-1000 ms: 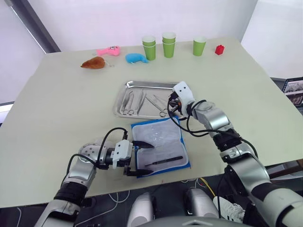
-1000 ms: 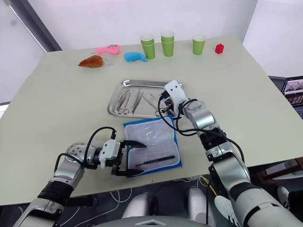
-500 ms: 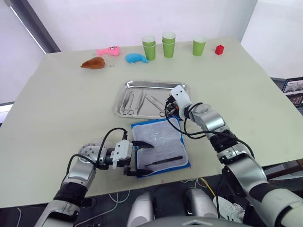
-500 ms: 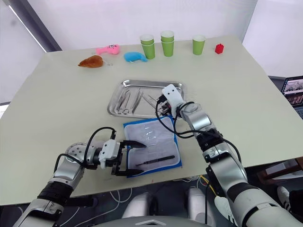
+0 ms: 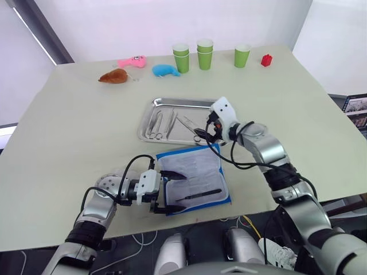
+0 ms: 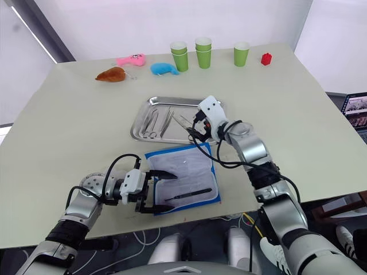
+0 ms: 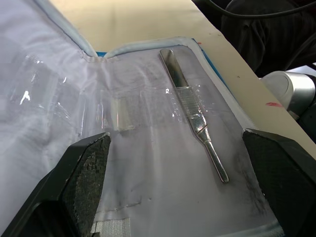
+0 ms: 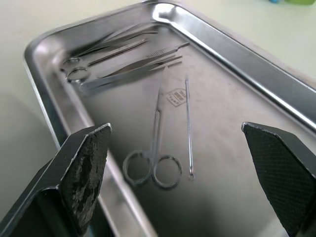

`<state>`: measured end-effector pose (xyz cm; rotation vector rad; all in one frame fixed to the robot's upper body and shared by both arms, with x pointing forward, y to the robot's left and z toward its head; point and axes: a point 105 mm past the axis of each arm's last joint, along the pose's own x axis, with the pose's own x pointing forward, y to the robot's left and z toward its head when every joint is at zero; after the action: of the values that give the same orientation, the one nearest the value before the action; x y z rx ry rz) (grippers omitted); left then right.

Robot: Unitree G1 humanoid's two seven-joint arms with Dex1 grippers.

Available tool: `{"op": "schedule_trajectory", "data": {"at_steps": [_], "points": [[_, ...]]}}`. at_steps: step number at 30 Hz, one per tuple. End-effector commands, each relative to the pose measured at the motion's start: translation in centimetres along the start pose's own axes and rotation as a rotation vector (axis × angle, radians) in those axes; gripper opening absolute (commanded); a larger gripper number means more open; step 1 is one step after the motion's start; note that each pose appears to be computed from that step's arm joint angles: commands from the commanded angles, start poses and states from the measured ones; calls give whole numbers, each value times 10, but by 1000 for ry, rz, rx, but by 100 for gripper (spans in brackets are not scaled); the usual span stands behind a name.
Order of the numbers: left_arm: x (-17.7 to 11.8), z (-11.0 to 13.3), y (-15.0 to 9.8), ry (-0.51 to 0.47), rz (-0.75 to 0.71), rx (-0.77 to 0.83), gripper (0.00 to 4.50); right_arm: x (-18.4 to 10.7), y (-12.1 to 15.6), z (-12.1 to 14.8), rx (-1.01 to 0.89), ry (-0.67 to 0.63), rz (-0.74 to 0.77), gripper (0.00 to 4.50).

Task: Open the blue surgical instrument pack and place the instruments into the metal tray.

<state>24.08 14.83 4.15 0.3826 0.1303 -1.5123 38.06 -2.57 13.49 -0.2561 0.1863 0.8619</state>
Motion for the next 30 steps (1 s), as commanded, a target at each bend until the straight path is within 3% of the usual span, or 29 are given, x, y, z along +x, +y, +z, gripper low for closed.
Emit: {"op": "schedule_trajectory", "data": {"at_steps": [1,11,16,22,30], "points": [[2,-42,-27,135,-49,-166,450,-20,8,26,-43,-136,51,446],[3,-42,-25,133,-56,-164,450,-48,-15,35,-73,-262,-22,446],[2,-43,-26,136,-60,-163,450,-66,-3,32,-86,-310,70,446],[1,-43,-26,140,-65,-164,450,-94,32,15,-95,-290,276,446],[1,-44,-27,141,-73,-164,450,-151,50,1,-133,-276,443,446]]}}
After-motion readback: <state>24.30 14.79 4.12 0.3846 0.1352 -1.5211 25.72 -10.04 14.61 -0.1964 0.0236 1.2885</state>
